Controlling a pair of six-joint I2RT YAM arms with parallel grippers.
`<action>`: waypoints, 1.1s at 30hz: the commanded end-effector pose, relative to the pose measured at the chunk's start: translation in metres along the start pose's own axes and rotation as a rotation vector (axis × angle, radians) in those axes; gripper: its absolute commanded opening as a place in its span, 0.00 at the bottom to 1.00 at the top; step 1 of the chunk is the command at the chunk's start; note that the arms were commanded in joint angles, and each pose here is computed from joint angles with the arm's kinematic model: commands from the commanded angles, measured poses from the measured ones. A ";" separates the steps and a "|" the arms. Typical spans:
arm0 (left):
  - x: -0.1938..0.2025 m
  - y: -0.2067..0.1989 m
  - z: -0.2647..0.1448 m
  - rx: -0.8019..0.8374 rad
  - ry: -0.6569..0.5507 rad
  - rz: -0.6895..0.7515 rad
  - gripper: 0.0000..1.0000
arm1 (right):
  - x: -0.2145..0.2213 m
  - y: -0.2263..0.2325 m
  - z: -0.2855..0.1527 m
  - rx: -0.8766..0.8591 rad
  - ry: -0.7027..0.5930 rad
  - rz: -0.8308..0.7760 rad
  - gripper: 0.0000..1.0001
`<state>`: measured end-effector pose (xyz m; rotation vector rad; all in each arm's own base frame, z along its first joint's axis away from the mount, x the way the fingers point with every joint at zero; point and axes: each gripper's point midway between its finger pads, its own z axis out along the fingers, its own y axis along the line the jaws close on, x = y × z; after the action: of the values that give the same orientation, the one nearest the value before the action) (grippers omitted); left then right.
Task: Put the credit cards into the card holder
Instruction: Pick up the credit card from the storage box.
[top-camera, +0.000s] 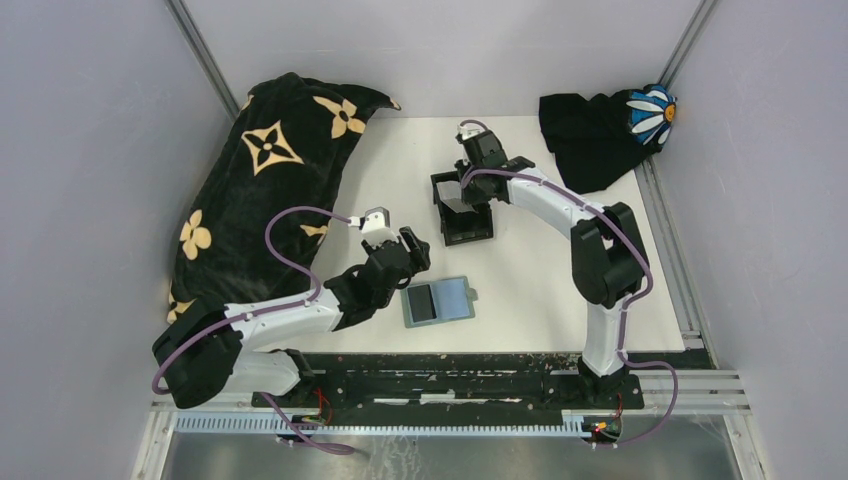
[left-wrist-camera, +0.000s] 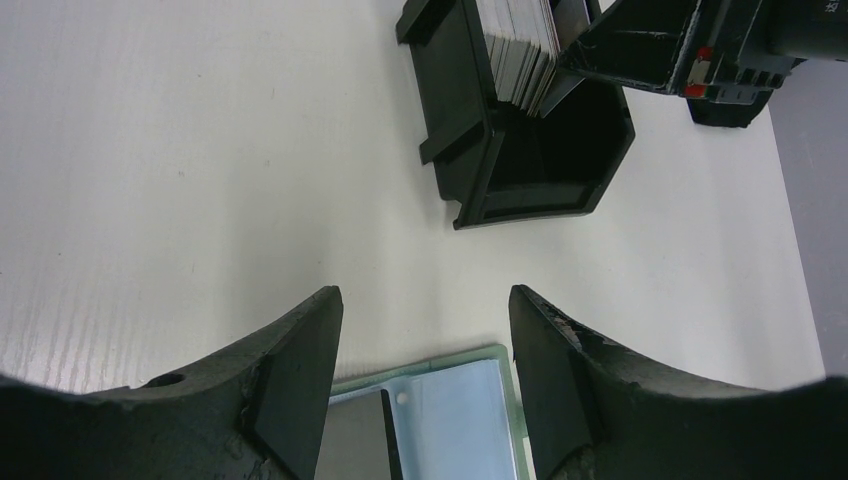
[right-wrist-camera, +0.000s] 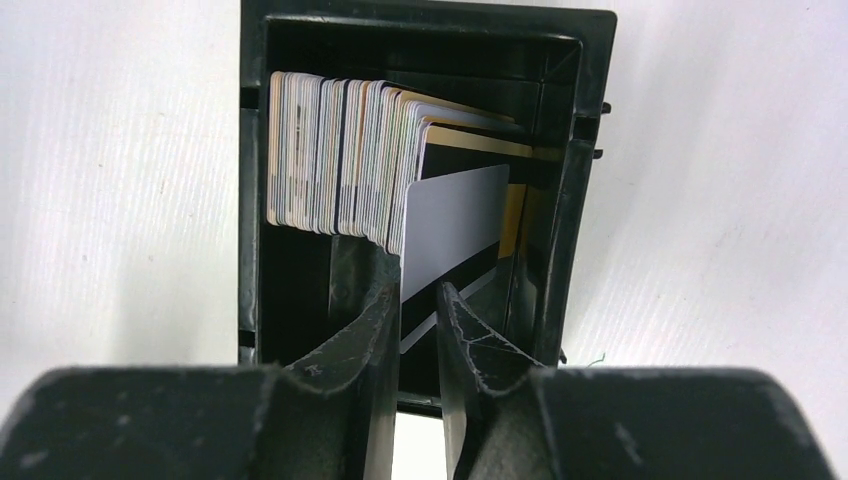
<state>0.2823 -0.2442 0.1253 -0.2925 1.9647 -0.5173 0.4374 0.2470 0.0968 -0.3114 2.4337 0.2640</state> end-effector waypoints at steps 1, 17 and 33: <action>-0.011 -0.012 0.002 0.029 -0.031 -0.041 0.69 | -0.040 0.010 -0.034 -0.032 -0.111 0.013 0.23; -0.022 -0.016 -0.003 0.049 -0.056 -0.042 0.69 | -0.051 -0.017 -0.060 0.109 -0.179 -0.019 0.01; -0.048 -0.057 -0.033 0.331 -0.117 0.038 0.74 | -0.009 0.026 -0.136 -0.133 -0.165 -0.012 0.01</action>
<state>0.2778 -0.2587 0.1785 -0.1807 1.8257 -0.6939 0.3962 0.2246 0.2069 -0.2976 2.2339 0.2911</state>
